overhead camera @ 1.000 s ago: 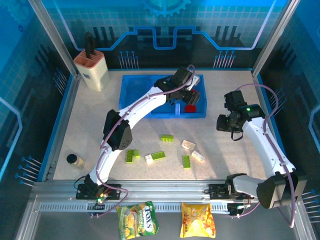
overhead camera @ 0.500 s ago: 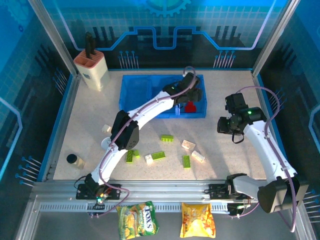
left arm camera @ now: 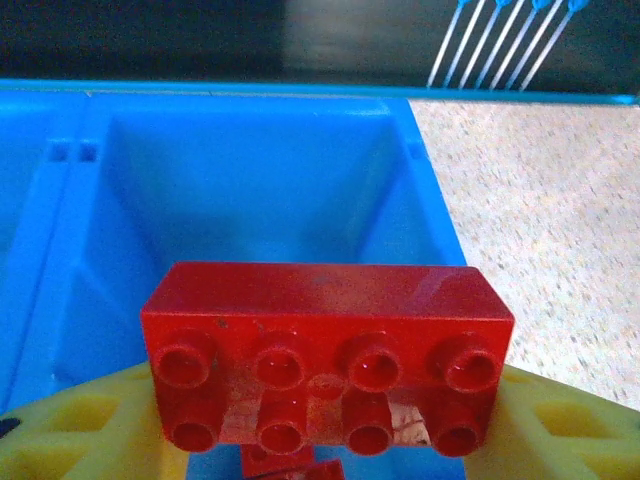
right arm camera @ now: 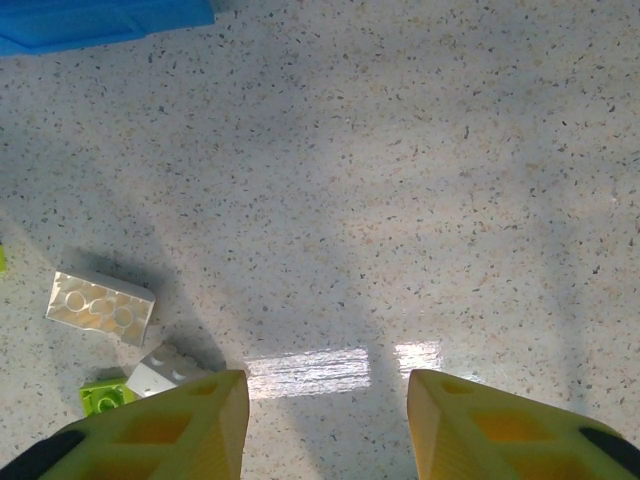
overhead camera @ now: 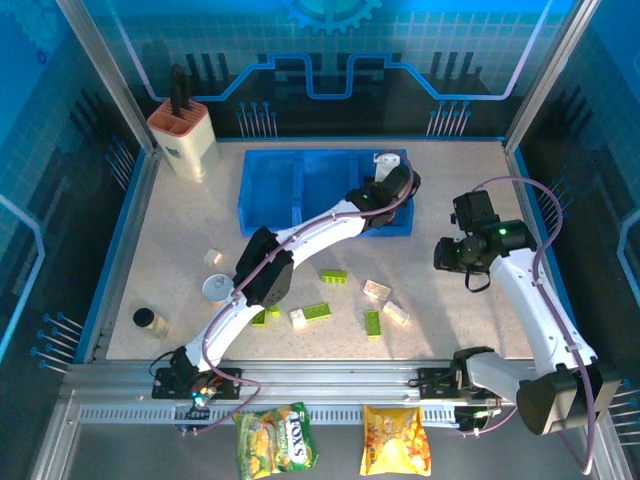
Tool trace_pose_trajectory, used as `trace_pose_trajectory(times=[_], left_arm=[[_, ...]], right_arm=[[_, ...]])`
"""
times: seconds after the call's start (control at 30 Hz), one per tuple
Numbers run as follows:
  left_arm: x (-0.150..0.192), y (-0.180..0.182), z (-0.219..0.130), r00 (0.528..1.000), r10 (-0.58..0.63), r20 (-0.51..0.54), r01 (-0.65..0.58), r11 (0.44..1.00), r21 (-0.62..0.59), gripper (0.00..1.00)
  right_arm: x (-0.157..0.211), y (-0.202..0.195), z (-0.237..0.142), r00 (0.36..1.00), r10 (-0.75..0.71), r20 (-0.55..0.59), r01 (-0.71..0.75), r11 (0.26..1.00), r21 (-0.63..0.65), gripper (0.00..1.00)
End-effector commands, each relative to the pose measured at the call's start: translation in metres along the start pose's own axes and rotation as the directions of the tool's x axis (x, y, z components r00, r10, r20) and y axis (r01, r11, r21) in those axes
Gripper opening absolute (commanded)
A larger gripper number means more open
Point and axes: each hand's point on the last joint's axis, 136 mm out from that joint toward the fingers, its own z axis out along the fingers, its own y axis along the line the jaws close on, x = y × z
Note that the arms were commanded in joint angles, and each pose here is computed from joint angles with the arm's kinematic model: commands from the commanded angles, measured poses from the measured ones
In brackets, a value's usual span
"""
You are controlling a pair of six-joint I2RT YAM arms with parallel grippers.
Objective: Sort the legos into containers by color
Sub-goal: Place the lego in the container.
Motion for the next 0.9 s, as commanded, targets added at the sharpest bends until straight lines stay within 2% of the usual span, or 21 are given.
trace_pose_trajectory(times=[0.0, 0.3, 0.5, 0.87], left_arm=[[0.01, 0.009, 0.013, 0.998, 0.015, 0.059, -0.01, 0.997, -0.077, 0.57], [0.026, 0.008, 0.032, 0.996, 0.067, 0.063, -0.06, 0.993, -0.101, 0.58], [0.032, 0.008, 0.046, 0.991, 0.099, 0.093, -0.086, 0.988, -0.131, 0.61], [0.026, 0.006, 0.05, 0.992, 0.067, 0.109, -0.052, 0.99, -0.13, 0.65]], right_arm=[[0.012, -0.002, -0.001, 0.999, 0.01, -0.032, -0.01, 1.0, -0.016, 0.47], [0.017, 0.0, -0.001, 1.0, 0.004, -0.025, -0.005, 0.999, -0.04, 0.47], [0.019, 0.001, -0.002, 1.0, 0.0, -0.022, -0.002, 0.999, -0.049, 0.47], [0.021, 0.002, -0.002, 1.0, 0.002, -0.011, -0.002, 0.998, -0.057, 0.47]])
